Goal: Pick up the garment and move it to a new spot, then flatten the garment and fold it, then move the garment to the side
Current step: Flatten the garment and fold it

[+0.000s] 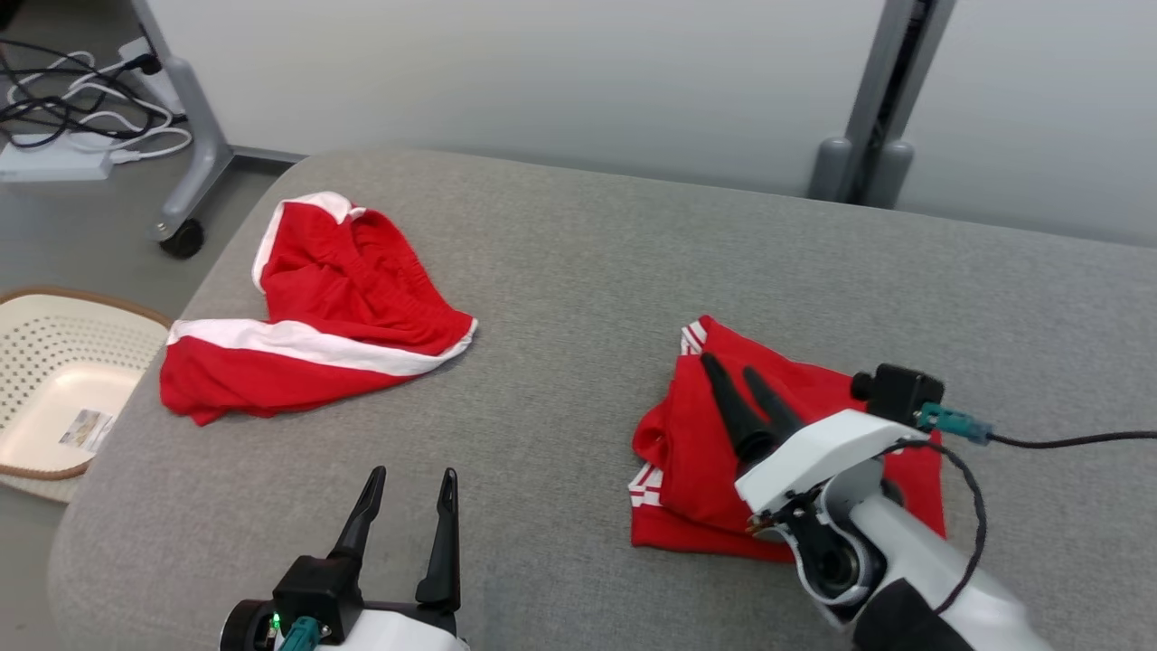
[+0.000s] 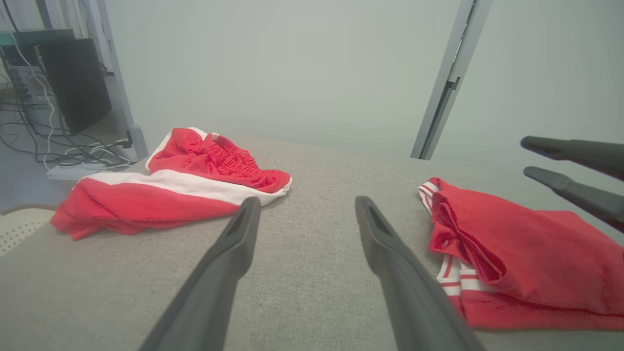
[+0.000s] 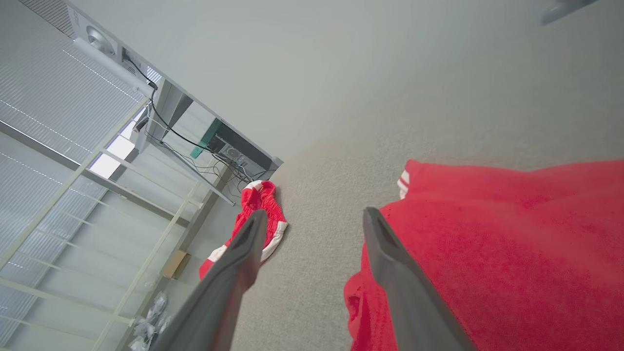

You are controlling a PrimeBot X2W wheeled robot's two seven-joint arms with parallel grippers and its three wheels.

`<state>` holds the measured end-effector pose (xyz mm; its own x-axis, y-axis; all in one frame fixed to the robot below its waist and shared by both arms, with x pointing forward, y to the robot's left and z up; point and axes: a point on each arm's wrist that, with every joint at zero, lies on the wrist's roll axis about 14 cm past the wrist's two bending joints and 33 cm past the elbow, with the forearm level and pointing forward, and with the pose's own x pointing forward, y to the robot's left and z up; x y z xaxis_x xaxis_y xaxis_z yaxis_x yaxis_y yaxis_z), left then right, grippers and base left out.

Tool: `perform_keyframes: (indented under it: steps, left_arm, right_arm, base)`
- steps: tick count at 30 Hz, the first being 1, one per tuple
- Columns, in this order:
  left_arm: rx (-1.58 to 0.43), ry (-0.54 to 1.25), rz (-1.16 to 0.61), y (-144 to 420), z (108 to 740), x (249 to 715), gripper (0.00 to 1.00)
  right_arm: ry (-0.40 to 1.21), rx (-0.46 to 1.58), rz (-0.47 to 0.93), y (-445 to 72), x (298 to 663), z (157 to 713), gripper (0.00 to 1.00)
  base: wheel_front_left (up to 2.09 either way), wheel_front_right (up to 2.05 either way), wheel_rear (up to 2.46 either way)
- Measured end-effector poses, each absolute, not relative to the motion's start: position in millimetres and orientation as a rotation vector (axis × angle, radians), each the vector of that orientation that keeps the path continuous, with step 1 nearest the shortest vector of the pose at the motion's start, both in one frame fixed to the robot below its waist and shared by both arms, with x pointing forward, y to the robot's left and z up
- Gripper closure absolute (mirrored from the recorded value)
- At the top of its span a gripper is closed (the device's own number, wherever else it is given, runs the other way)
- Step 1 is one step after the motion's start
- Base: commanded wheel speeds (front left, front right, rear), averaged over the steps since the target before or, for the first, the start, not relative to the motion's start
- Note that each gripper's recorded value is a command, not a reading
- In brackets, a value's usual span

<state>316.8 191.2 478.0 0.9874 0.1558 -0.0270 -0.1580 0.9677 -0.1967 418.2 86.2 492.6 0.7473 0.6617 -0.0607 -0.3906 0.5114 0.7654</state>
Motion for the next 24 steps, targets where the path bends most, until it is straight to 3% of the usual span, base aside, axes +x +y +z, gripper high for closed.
perform_keyframes:
  steps: [4,5,9,16,24]
  left_arm:
    - [-0.201,0.014,0.1,174.9,478.7,328.8,0.0]
    - [-0.202,0.016,0.067,165.4,478.5,335.3,0.0]
    - [-0.203,0.016,0.015,150.8,479.8,346.4,0.0]
    - [-0.21,0.005,-0.092,117.8,486.1,366.9,0.0]
    - [-0.225,-0.04,-0.168,93.1,503.9,375.9,0.0]
  right_arm:
    - [0.237,0.635,0.57,27.7,448.5,499.8,0.0]
    - [0.156,0.535,0.515,-7.1,462.5,509.2,0.0]
    - [0.083,0.41,0.418,-55.2,469.3,512.6,0.0]
    - [0.037,0.247,0.234,-131.7,444.4,500.6,0.0]
    - [-0.053,0.134,0.175,-163.0,408.1,517.6,0.0]
  base:
    - [0.0,0.0,0.0]
    - [0.0,0.0,0.0]
    - [0.0,0.0,0.0]
    - [0.0,0.0,0.0]
    - [0.0,0.0,0.0]
